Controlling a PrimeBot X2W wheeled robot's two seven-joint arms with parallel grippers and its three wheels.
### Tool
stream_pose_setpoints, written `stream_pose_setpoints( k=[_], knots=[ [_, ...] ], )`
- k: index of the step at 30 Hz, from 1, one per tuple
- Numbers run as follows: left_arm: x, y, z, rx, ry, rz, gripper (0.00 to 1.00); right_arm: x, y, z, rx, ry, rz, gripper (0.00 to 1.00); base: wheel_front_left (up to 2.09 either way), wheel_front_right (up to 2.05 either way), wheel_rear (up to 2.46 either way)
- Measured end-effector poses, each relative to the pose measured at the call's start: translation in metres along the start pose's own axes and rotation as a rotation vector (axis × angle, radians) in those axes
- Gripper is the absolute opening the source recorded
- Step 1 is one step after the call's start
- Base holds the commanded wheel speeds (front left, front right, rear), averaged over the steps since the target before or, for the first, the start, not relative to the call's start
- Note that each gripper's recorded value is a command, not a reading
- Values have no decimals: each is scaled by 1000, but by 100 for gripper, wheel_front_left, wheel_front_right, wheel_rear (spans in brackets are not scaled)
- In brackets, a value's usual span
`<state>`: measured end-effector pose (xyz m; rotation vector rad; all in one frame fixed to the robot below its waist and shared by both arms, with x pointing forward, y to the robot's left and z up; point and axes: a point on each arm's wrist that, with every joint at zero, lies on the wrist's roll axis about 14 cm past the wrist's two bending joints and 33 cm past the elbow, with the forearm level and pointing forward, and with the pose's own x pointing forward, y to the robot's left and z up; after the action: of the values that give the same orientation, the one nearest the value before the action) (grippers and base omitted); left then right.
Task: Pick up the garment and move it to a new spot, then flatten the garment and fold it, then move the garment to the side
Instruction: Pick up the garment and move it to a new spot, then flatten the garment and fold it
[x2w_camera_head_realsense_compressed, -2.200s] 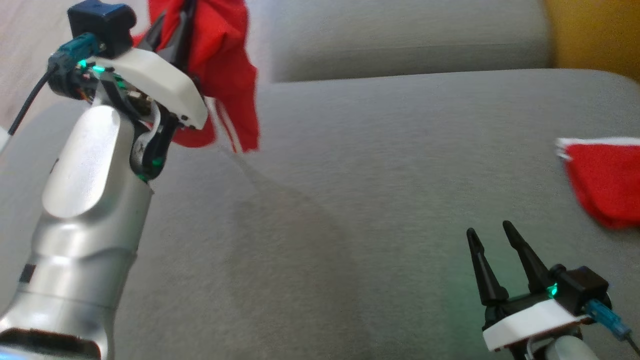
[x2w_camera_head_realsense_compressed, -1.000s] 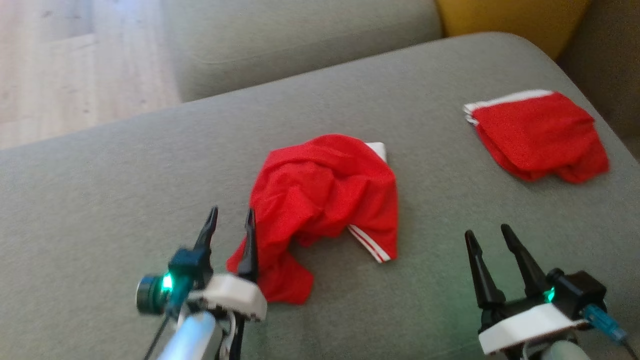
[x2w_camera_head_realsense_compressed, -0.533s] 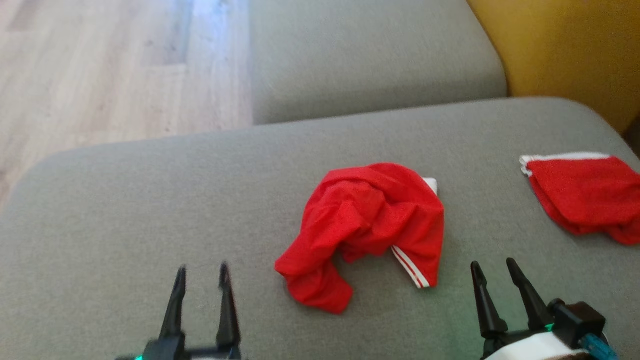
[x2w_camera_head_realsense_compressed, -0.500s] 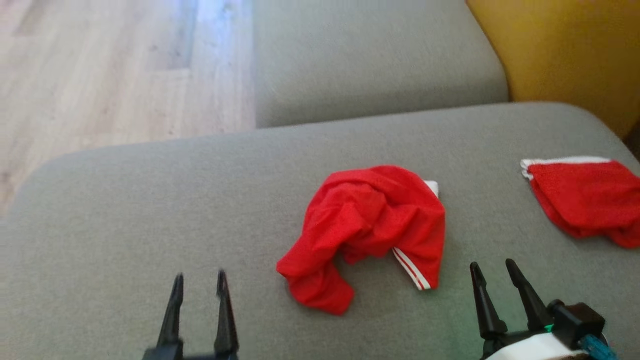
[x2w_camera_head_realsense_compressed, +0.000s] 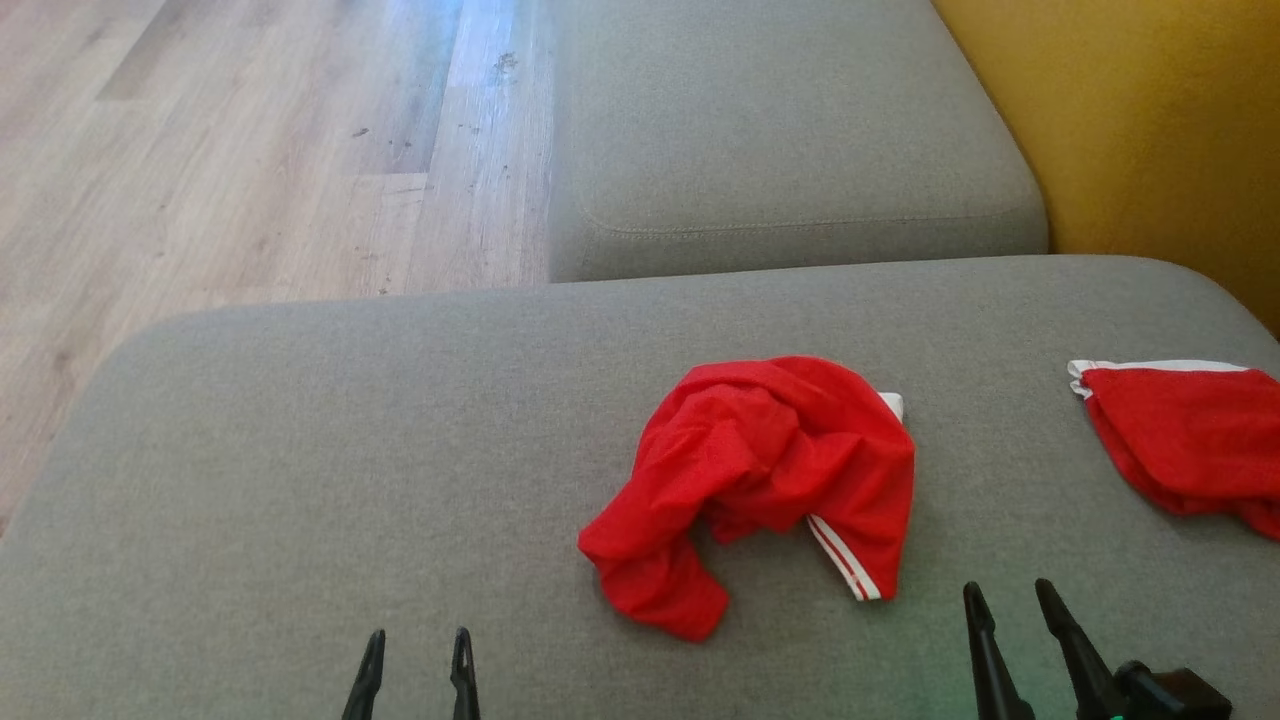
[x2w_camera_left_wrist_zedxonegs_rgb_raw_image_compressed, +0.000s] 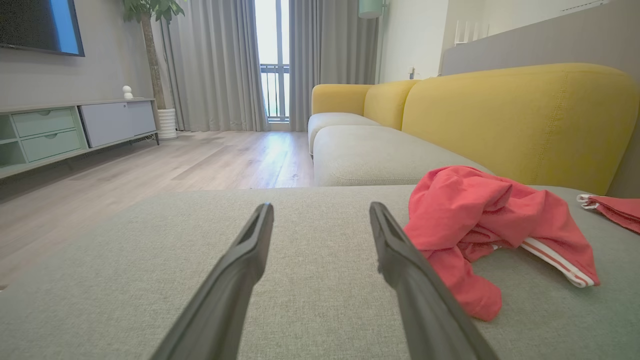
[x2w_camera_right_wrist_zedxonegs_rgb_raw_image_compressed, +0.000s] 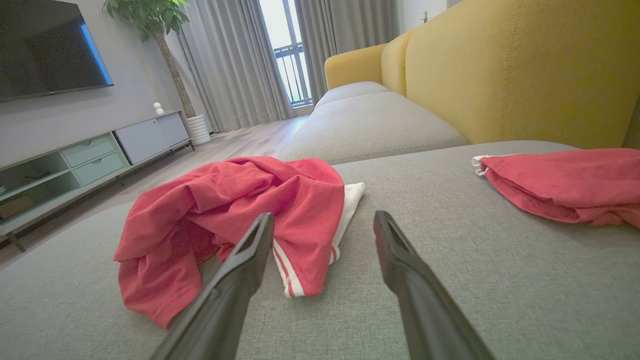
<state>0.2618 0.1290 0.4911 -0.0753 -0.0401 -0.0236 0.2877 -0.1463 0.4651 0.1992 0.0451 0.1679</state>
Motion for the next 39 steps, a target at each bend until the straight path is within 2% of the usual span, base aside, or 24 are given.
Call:
stream_pose_setpoints(
  k=[26, 32, 39],
  knots=[
    [8, -10, -1, 10, 2, -41, 100, -1, 5, -4, 8, 13, 7, 100, 0, 0, 0],
    [17, -46, -12, 27, 40, -184, 100, -3, -3, -5, 14, 16, -24, 100, 0, 0, 0],
    [40, -114, -21, 53, 64, -467, 100, -5, -31, 6, -17, -10, -99, 100, 0, 0, 0]
  ],
)
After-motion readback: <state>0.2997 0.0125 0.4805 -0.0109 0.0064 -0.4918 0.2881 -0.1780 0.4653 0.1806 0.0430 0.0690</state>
